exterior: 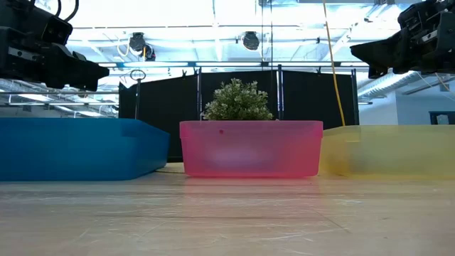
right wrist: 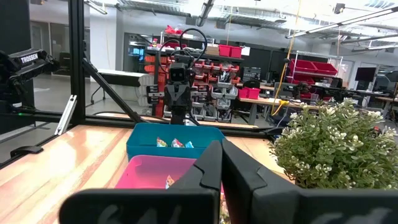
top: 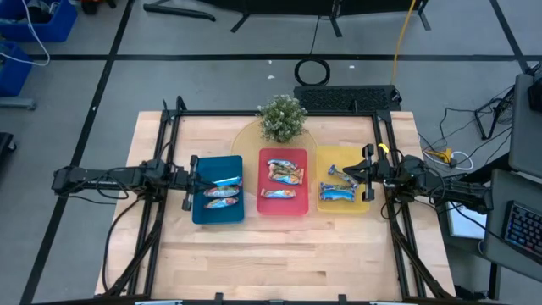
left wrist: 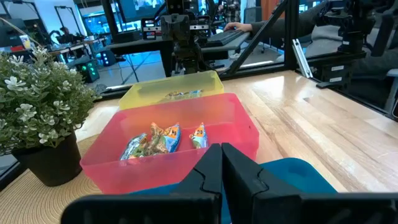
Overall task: Pick and place Granola Bars by type
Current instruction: Return to Home Position
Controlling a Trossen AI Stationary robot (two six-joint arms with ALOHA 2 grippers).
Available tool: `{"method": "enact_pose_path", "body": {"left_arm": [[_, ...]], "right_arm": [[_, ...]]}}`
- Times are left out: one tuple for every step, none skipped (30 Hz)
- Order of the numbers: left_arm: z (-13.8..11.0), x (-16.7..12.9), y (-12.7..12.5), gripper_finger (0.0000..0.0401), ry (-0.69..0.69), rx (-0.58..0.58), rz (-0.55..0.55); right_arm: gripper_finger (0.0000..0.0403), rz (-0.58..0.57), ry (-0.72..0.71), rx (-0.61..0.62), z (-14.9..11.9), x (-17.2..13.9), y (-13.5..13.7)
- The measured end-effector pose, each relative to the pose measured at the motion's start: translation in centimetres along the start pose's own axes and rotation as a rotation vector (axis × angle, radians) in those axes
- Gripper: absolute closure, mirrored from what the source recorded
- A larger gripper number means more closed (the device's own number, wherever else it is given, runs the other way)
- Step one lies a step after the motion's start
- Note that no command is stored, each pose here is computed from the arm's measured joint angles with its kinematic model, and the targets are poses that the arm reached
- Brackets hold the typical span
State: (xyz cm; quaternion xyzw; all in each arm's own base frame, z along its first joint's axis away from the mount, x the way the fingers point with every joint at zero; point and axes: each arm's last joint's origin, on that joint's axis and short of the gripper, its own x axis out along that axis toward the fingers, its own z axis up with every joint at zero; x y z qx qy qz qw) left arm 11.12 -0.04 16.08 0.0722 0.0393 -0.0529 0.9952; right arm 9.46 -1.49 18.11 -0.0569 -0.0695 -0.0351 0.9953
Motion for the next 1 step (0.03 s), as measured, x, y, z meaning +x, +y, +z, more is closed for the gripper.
{"method": "enact_pose_path", "body": {"left_arm": [[0.0, 0.0, 0.0, 0.0386, 0.0, 0.0, 0.0]], "right_arm": [[0.0403, 0.0, 0.0, 0.0, 0.0, 0.0, 0.0]]}}
